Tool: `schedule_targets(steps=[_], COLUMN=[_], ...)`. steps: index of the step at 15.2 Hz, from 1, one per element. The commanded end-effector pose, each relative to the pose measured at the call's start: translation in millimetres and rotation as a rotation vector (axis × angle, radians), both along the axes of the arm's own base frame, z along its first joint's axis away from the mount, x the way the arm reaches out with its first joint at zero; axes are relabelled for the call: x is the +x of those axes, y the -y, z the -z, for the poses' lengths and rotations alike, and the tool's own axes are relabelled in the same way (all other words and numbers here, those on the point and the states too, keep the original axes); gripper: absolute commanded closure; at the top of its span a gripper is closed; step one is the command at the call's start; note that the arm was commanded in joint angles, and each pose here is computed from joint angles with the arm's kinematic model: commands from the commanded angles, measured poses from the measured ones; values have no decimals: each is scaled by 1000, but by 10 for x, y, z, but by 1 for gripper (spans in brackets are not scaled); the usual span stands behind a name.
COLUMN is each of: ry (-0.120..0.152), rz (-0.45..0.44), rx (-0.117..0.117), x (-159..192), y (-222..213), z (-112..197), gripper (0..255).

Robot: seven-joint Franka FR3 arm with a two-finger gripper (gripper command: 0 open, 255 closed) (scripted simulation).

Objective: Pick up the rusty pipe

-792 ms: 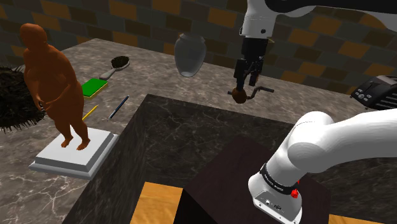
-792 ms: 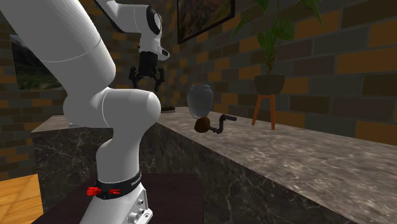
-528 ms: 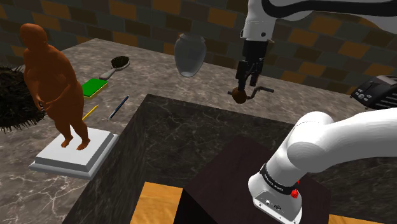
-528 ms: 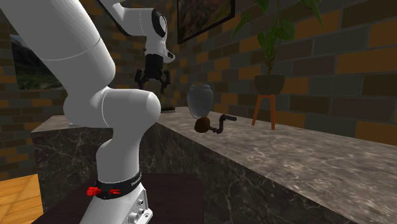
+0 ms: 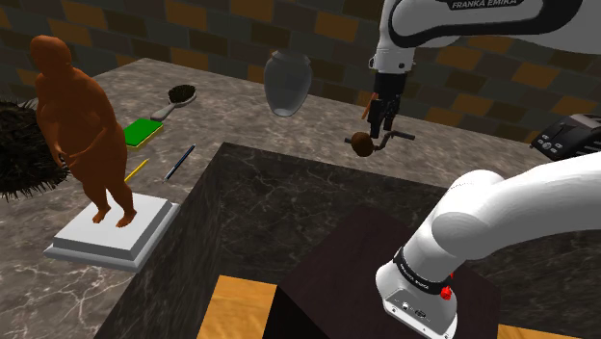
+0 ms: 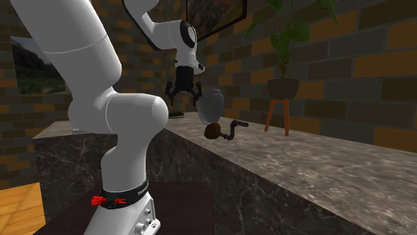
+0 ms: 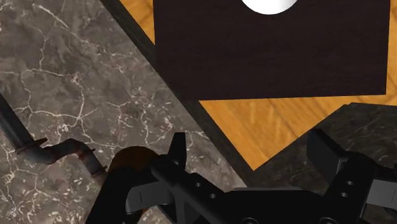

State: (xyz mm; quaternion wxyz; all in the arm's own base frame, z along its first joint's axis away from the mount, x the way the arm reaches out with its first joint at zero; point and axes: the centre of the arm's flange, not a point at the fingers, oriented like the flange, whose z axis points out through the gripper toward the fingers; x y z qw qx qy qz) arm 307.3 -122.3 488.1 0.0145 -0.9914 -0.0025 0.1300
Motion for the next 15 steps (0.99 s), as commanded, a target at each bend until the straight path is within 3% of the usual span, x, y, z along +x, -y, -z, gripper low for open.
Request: schedule_targets(steps=[1, 15], ry=[-6, -46], rz=[-17, -117], rx=[-4, -23], x=[35, 417], y=[246, 1883], z=[106, 745], gripper=[0, 0])
